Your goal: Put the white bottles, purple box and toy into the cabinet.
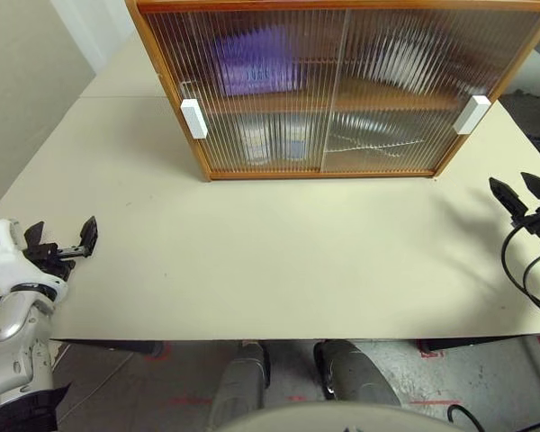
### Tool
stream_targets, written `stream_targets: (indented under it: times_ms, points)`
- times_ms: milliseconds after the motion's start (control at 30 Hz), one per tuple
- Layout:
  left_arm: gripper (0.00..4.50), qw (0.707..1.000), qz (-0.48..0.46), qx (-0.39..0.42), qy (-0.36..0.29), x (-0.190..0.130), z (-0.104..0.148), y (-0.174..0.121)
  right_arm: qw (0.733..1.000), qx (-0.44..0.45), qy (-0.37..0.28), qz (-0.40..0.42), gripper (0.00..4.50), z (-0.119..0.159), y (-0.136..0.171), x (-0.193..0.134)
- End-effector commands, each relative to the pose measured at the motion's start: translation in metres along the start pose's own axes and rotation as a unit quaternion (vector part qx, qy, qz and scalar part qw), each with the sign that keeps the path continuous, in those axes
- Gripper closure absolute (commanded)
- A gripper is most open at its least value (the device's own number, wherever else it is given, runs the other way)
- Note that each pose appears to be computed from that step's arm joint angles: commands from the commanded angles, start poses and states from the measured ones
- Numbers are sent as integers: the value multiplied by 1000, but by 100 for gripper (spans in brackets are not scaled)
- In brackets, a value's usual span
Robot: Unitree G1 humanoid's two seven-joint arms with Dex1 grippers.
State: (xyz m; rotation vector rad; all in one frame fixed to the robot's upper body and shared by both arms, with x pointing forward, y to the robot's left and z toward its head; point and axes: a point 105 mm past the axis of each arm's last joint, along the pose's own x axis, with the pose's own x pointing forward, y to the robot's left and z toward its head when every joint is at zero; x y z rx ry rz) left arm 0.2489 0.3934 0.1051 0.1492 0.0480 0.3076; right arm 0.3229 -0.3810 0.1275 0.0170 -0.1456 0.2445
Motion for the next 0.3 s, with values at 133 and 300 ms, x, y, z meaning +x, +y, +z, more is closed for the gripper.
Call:
stream_targets:
  times_ms: [133,300]
  points:
    - [0,1000,-5,-6,6,0,-5,-3,1000,9,-9,-14,1,6,-9,-9]
    - [0,1000,-11,-10,4,2,-6,-10,1000,9,-13,-16,1,8,-10,-9]
